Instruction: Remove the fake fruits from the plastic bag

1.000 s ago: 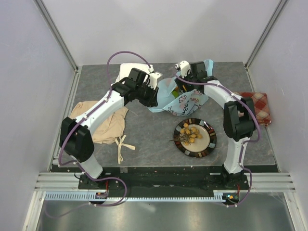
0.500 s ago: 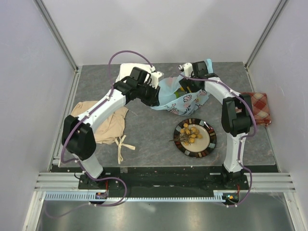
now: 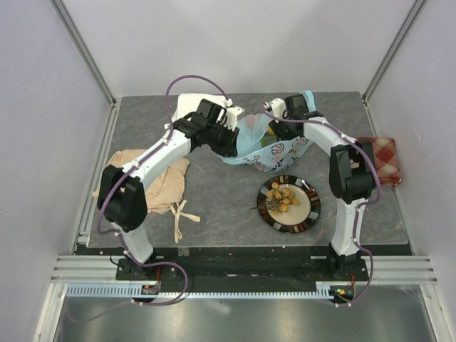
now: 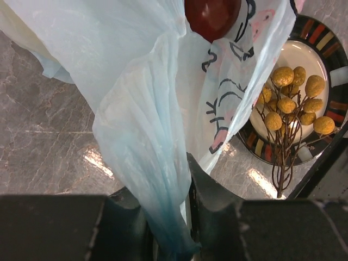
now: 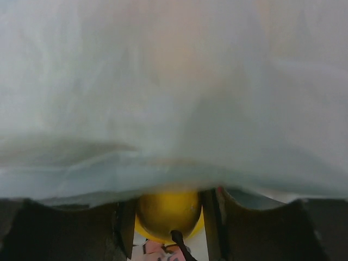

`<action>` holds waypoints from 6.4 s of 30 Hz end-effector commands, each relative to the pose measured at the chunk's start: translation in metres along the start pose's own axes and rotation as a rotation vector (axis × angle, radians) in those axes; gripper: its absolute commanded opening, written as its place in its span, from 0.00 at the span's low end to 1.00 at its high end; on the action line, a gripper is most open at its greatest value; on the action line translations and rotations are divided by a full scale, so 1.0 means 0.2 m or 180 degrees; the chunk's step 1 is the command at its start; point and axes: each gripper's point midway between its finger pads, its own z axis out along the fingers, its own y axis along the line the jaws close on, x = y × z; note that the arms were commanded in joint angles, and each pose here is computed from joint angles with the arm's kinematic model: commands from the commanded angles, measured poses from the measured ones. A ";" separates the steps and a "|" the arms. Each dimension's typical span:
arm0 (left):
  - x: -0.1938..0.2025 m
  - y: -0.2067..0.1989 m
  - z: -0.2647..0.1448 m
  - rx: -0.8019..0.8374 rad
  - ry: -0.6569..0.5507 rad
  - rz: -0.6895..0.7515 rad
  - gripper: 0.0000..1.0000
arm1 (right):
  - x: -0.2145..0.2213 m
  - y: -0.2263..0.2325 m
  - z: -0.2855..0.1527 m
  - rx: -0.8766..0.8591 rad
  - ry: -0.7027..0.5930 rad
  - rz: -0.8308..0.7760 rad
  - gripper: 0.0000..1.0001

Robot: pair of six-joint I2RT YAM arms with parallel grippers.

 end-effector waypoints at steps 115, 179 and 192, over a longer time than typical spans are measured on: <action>-0.09 -0.04 -0.07 0.0017 -0.0139 -0.0222 0.02 | -0.37 0.38 -0.43 -0.0275 -0.0648 -0.0491 0.21; -0.22 0.33 -0.14 -0.1356 -0.0827 -0.0451 0.03 | -0.61 0.17 -0.80 -0.2016 -0.1516 0.0971 0.40; -0.50 0.32 -0.37 -0.1549 -0.1390 -0.0432 0.01 | -0.19 0.19 -0.54 -0.1887 -0.0621 0.0940 0.40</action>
